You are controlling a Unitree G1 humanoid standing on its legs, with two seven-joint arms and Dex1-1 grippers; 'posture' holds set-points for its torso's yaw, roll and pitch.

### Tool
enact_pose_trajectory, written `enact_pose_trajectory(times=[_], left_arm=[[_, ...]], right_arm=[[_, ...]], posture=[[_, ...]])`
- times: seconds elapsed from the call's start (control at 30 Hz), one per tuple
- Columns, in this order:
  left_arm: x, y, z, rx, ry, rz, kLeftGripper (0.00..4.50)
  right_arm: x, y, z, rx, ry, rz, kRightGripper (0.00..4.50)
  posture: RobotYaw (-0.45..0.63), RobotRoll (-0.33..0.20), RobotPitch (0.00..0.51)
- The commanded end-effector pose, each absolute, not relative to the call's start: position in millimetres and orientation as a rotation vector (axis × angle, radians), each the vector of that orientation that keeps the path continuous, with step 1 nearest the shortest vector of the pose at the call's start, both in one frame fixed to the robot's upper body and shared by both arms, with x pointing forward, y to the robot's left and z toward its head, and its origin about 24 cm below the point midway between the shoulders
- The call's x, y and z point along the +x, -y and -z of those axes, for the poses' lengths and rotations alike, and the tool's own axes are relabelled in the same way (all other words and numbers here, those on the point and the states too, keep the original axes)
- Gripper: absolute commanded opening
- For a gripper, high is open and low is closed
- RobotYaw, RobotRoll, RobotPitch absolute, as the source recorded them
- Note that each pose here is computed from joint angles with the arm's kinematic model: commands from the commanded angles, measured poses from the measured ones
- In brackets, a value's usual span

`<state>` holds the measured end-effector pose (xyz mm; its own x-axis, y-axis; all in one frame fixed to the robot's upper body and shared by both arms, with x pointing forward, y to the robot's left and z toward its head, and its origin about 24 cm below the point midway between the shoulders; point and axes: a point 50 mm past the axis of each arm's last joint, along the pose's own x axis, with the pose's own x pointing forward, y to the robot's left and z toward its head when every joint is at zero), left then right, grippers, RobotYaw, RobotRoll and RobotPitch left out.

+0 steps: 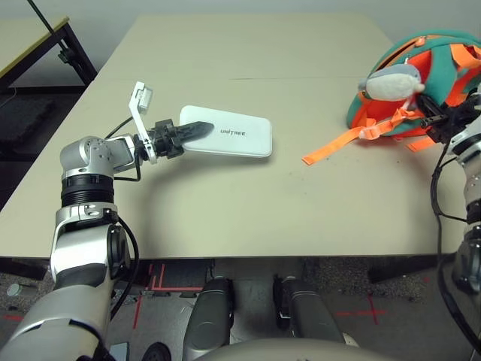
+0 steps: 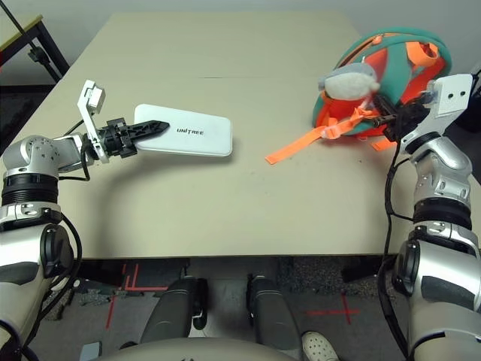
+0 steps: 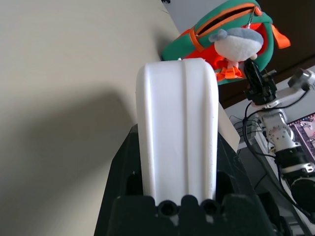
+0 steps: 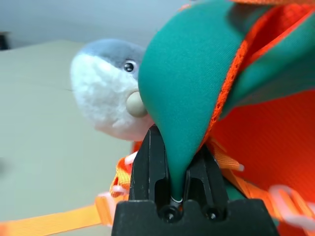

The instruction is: Put the pencil case into the backpack and zip it.

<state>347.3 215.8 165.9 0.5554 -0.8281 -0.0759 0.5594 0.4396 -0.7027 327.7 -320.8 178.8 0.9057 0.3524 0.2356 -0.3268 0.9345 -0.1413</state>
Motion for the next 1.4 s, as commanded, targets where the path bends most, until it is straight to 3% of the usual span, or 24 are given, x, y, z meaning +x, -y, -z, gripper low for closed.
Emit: enact_pose_trajectory(times=[0.03, 0.63, 0.77, 1.07, 1.27, 1.4], left_arm=[[351, -215, -176, -0.670, -0.406, 0.919, 1.34], [360, -242, -192, -0.598, -0.351, 0.837, 1.34], [362, -244, -202, -0.573, -0.316, 0.847, 1.34], [359, -227, -267, -0.442, -0.133, 1.108, 1.34], [354, -199, -299, -0.174, -0.046, 1.296, 1.34], [363, -181, -291, 0.092, -0.081, 1.306, 1.34]], right_arm=[[324, 301, -199, -0.131, 0.348, -0.485, 0.02], [282, 256, -247, -0.124, 0.391, -0.903, 0.02], [270, 250, -244, -0.138, 0.322, -0.999, 0.02], [249, 271, -200, -0.091, 0.044, -1.005, 0.02], [251, 273, -195, -0.097, 0.030, -0.976, 0.02], [252, 271, -194, -0.096, 0.031, -0.976, 0.02]], posture=[[0.09, 0.000, 0.086], [0.09, 0.000, 0.089], [0.09, 0.000, 0.091], [0.09, 0.000, 0.092], [0.08, 0.000, 0.082], [0.08, 0.000, 0.075]])
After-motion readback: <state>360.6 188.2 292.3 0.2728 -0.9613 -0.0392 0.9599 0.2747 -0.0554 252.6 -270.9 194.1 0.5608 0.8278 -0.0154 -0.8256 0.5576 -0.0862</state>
